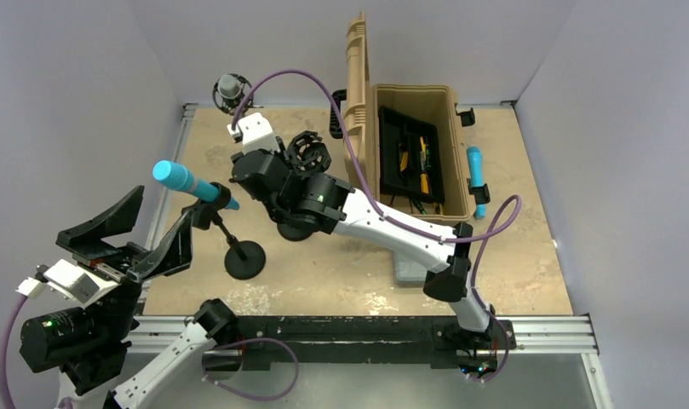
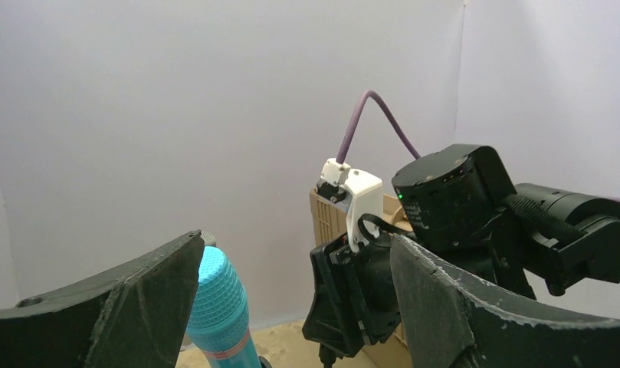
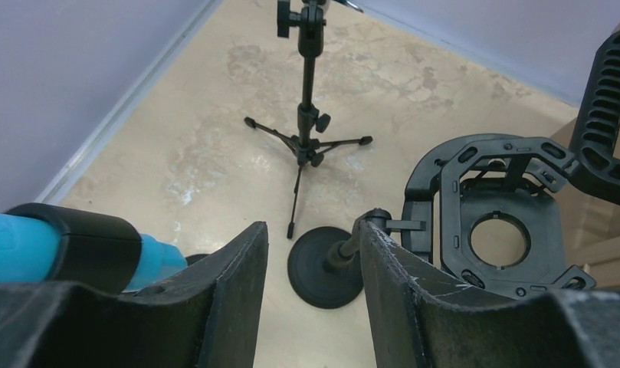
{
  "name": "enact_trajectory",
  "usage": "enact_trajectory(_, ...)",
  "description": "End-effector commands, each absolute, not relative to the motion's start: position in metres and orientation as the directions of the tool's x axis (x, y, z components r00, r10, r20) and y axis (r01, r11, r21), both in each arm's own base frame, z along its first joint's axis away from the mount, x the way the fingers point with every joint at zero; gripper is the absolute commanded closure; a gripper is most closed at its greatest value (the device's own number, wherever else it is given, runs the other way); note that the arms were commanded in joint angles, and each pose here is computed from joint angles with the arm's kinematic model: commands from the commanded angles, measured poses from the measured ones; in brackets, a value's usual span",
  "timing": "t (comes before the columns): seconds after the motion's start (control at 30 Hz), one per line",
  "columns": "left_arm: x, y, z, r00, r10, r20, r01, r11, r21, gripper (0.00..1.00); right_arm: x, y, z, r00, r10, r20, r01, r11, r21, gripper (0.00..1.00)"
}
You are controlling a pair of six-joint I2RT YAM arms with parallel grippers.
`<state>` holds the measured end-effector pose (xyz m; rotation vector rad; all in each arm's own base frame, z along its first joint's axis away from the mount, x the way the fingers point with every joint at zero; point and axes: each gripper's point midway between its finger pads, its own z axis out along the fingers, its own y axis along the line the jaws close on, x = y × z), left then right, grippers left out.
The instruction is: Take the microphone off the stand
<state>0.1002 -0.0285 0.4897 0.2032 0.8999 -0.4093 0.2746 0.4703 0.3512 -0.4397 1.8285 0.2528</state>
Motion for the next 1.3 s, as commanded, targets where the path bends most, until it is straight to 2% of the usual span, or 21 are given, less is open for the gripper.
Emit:
enact_trajectory(0.0,0.101,-0.031,0.496,0.569,-0.27,-0.777,0.43,0.903,0.002,0.11,0.284,0.456,0.358,-0.262,-0.133,-0.956,-0.395,0.918,-0.019,0.55)
enact_trajectory(0.7,0.1,-0.031,0.493,0.57,-0.27,-0.776,0.432,0.902,0.004,0.11,0.31,0.452,0.321,-0.283,-0.183,-0.941,-0.367,0.927,-0.07,0.55)
enact_trajectory(1.27,0.102,-0.03,0.493,0.567,-0.267,-0.779,0.424,0.905,-0.001,0.11,0.29,0.461,0.234,-0.421,-0.228,-0.878,-0.424,0.905,-0.032,0.56)
